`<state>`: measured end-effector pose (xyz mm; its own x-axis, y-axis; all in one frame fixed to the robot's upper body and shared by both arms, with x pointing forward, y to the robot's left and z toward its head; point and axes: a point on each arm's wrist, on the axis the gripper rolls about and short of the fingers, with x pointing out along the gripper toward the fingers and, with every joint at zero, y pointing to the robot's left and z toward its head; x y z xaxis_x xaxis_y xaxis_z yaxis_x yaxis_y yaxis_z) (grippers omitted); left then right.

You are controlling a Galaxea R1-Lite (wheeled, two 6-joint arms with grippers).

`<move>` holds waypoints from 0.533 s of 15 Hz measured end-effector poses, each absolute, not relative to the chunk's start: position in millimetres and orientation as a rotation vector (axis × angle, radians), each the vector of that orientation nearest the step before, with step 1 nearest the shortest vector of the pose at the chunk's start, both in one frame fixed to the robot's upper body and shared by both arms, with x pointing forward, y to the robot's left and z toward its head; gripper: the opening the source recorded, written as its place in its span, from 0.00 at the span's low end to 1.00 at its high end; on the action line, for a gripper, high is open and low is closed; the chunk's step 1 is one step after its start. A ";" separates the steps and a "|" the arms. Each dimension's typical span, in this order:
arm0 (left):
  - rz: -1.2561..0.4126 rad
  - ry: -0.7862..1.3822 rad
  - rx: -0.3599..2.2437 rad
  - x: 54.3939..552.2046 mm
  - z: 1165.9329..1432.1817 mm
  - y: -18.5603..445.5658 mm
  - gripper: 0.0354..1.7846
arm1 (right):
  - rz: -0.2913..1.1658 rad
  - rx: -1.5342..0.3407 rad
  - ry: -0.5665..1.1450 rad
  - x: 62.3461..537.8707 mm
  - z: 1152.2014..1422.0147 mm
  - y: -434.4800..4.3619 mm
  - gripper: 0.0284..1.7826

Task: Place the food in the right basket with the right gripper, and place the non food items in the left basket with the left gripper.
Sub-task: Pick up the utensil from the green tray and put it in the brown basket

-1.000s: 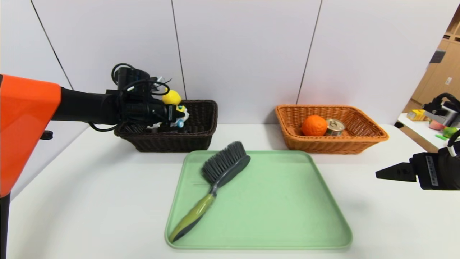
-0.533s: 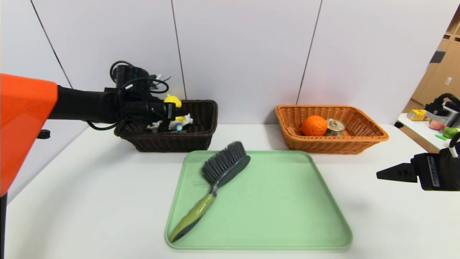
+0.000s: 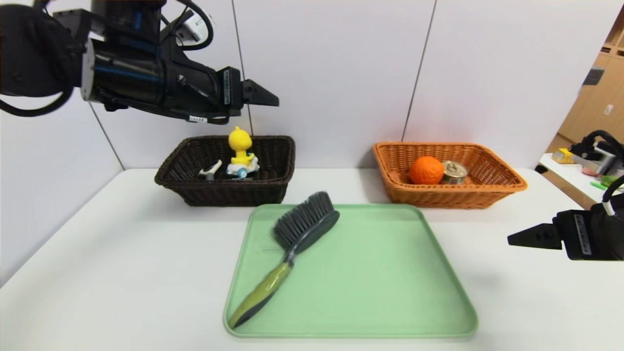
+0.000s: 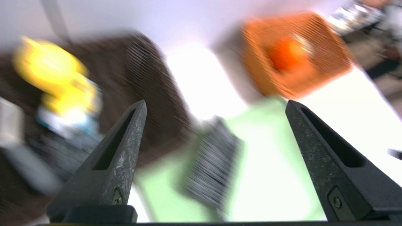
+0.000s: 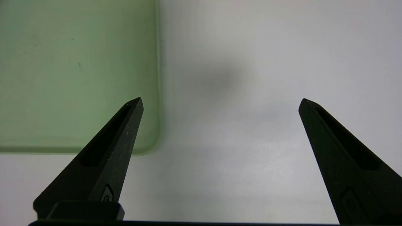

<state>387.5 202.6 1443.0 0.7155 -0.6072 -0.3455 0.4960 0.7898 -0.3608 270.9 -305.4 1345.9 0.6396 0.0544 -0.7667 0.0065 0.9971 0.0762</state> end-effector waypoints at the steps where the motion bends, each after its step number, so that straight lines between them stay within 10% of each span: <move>1: -0.634 0.528 -0.287 366.9 1447.5 193.6 0.89 | 0.026 0.074 0.879 271.1 1345.4 -305.4 0.96; 8: -0.732 0.695 0.044 294.9 1383.7 163.3 0.93 | 0.021 0.070 0.889 271.0 1342.4 -306.0 0.96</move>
